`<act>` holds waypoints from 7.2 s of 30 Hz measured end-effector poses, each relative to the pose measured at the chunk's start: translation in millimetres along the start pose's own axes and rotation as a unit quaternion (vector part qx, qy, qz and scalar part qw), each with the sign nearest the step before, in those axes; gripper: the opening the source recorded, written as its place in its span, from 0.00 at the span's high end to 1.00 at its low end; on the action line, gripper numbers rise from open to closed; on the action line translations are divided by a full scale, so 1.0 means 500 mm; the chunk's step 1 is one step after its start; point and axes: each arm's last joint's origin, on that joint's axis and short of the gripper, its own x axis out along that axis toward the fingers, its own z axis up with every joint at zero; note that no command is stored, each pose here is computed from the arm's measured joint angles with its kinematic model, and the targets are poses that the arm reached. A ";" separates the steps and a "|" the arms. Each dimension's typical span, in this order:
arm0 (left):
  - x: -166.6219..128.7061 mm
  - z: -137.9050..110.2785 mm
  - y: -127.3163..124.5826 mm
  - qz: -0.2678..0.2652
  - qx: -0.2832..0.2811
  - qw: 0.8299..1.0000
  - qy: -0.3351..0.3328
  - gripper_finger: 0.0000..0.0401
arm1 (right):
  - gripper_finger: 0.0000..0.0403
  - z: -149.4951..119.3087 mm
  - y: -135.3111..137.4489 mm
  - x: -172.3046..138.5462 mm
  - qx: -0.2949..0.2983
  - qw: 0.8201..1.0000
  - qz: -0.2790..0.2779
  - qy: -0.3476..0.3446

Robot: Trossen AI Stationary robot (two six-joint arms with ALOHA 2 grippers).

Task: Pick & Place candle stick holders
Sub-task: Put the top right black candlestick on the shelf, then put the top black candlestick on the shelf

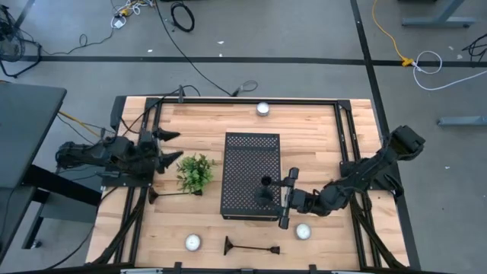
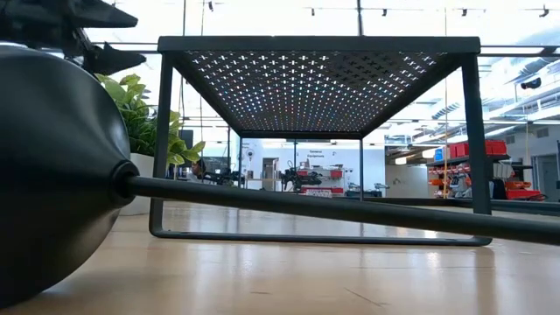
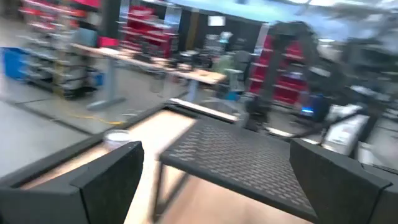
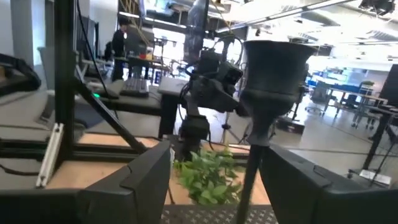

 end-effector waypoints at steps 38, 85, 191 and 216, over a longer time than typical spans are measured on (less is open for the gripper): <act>-0.010 0.018 0.003 0.018 -0.014 1.000 0.008 0.01 | 1.00 0.050 -0.042 0.092 0.047 0.992 0.081 -0.089; -0.010 0.009 0.004 0.016 -0.011 0.999 0.033 0.01 | 1.00 -0.059 0.001 0.159 0.098 0.986 0.109 -0.076; 0.051 0.051 -0.075 -0.077 -0.043 0.937 0.337 0.01 | 0.16 -0.076 -0.039 -0.132 0.071 0.993 -0.075 0.056; 0.106 -0.046 -0.210 0.043 0.184 0.707 0.682 0.01 | 0.16 -0.077 -0.042 -0.128 0.068 0.993 -0.079 0.057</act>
